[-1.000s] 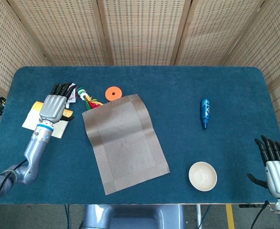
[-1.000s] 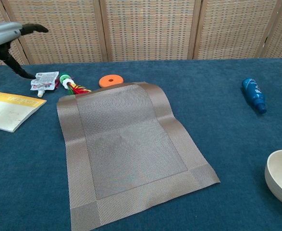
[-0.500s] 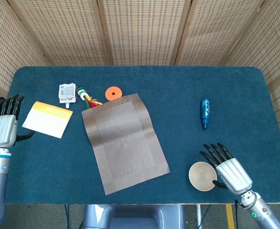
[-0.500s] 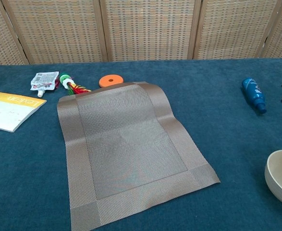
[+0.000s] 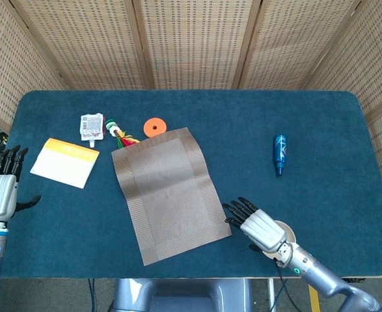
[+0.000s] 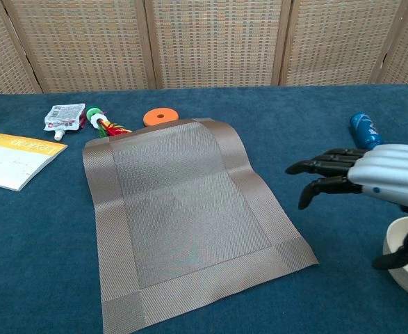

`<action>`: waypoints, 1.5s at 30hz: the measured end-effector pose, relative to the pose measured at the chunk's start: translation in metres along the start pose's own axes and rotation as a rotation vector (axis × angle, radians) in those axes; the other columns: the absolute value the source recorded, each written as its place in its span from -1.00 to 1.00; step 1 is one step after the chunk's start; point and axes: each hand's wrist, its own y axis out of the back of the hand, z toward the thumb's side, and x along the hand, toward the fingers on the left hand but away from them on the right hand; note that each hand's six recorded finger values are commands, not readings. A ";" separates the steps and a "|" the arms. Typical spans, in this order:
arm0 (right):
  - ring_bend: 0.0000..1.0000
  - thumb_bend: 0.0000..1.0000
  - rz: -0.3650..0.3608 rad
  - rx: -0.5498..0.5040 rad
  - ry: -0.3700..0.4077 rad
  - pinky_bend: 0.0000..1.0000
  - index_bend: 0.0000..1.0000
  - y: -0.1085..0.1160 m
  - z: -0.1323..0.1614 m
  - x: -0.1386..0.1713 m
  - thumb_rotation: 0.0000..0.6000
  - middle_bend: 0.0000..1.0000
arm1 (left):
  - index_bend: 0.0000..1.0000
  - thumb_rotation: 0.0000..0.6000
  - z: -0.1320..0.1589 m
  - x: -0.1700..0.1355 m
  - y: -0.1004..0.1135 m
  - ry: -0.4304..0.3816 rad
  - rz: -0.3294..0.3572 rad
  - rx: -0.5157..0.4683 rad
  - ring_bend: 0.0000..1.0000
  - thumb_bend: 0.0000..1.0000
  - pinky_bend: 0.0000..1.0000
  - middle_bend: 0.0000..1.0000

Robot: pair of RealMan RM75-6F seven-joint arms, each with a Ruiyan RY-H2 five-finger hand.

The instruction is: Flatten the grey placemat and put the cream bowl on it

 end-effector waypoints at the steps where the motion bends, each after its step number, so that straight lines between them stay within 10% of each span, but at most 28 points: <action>1: -1.00 -1.00 0.008 -0.001 0.005 -1.00 -0.43 -0.001 0.002 -0.007 1.00 -1.00 | -1.00 1.00 0.000 0.000 0.000 0.000 0.000 0.002 -1.00 -1.00 -1.00 -1.00; 35: -1.00 -0.99 0.070 0.118 0.011 -1.00 -0.34 -0.042 0.015 -0.073 1.00 -1.00 | -1.00 1.00 0.008 -0.012 0.005 -0.058 0.001 -0.006 -1.00 -1.00 -1.00 -1.00; 45: -1.00 -0.21 0.037 0.085 0.003 -1.00 -0.33 -0.033 0.014 -0.081 1.00 -1.00 | -1.00 1.00 0.008 -0.012 0.005 -0.062 -0.002 -0.007 -1.00 -1.00 -1.00 -1.00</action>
